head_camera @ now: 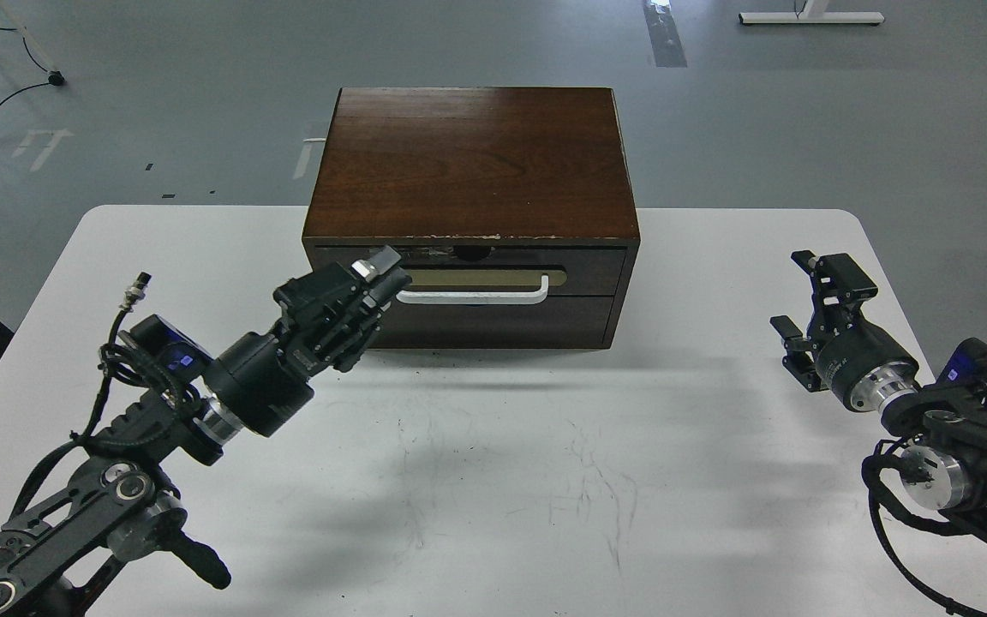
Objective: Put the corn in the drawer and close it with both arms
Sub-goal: 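Press the drawer fully shut with the left gripper and hold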
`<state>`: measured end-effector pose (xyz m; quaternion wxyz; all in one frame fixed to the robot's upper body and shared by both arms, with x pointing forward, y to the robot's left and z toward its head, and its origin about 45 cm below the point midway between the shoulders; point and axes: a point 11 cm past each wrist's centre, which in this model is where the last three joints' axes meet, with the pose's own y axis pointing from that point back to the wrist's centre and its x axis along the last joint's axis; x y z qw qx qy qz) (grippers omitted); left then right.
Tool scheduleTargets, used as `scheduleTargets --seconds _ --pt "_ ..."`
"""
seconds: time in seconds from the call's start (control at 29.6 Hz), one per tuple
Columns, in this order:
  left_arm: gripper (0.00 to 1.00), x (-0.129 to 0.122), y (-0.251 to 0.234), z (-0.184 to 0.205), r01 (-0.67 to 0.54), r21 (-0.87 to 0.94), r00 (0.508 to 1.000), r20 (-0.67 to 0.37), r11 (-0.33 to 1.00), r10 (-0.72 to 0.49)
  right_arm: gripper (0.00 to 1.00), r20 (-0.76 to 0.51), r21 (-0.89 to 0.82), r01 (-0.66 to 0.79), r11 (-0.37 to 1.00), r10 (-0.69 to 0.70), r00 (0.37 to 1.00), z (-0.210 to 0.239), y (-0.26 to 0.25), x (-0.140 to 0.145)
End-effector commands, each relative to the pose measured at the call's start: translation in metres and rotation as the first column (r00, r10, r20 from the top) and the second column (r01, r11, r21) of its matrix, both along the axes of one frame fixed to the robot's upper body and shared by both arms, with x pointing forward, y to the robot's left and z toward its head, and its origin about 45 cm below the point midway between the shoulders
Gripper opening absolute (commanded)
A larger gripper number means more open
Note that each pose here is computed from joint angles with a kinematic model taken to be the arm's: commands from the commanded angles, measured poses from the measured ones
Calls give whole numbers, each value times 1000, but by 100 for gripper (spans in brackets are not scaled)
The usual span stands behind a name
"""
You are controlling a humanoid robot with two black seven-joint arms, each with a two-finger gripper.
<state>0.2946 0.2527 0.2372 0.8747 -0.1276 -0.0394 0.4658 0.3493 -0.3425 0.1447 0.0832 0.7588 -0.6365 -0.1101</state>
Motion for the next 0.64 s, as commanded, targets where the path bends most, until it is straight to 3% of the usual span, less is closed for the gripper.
scheduleTargets --seconds 0.0,0.27,0.61 --pt "98 -3 29 -5 -107 -44 994 -38 993 105 100 10 24 -4 1000 4 1000 1 9 3" --pt "98 -25 74 -42 -267 -55 953 -166 962 255 100 26 75 -16 997 14 1000 2 29 9" --pt "98 -29 72 -67 -304 -56 925 -258 951 280 100 45 99 -7 995 2 999 8 32 14"
